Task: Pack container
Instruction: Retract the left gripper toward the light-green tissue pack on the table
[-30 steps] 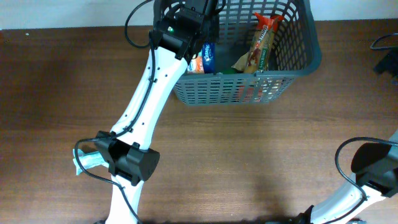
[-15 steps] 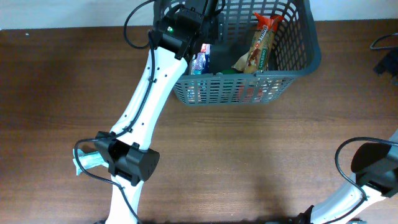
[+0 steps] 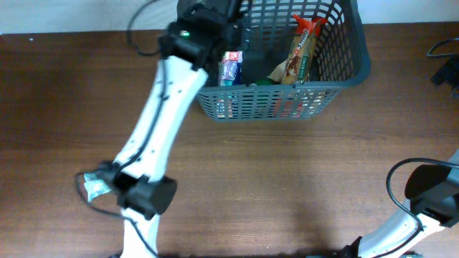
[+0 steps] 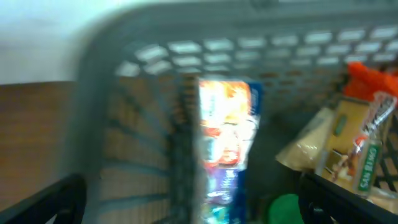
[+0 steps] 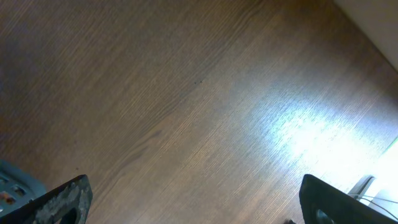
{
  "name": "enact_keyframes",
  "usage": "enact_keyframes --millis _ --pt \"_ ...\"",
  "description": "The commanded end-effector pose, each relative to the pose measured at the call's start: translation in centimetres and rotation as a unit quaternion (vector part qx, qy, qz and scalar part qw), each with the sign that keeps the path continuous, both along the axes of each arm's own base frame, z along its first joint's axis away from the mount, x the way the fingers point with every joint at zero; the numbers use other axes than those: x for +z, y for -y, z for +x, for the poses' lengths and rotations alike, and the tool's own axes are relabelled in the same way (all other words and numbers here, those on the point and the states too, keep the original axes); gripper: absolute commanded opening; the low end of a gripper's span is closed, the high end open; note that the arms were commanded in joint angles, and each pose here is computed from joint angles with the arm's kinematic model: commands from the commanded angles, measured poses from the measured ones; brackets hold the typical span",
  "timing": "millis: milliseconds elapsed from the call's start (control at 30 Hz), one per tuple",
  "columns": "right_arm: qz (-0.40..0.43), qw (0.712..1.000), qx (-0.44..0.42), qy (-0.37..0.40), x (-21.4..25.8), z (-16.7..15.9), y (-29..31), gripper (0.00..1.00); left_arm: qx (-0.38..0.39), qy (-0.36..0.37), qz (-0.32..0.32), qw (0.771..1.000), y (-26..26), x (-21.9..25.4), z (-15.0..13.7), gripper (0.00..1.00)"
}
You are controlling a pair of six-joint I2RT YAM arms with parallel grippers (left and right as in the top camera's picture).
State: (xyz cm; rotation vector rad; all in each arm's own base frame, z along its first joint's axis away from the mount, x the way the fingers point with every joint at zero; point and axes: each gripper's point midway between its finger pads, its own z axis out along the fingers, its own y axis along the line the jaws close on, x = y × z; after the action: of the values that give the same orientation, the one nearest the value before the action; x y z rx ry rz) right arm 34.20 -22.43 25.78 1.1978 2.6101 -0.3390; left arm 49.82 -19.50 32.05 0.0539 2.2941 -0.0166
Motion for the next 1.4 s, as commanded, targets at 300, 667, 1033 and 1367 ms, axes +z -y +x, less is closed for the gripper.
enact_keyframes --millis 300,667,1033,1367 --pt "0.001 1.0 -0.009 0.005 0.1 -0.2 0.2 0.99 0.132 0.034 -0.021 0.99 -13.5 10.7 -10.3 0.99" --pt "0.001 1.0 -0.009 0.005 0.1 -0.2 0.2 0.99 0.427 -0.008 -0.143 0.893 -24.0 7.6 -14.0 0.99" --pt "0.001 1.0 -0.009 0.005 0.1 -0.2 0.2 0.99 0.557 -0.076 -0.239 0.792 -28.6 2.6 -16.7 0.99" --pt "0.001 1.0 -0.009 0.005 0.1 -0.2 0.2 0.99 0.712 -0.195 -0.241 0.63 -30.1 -8.3 -24.1 0.99"
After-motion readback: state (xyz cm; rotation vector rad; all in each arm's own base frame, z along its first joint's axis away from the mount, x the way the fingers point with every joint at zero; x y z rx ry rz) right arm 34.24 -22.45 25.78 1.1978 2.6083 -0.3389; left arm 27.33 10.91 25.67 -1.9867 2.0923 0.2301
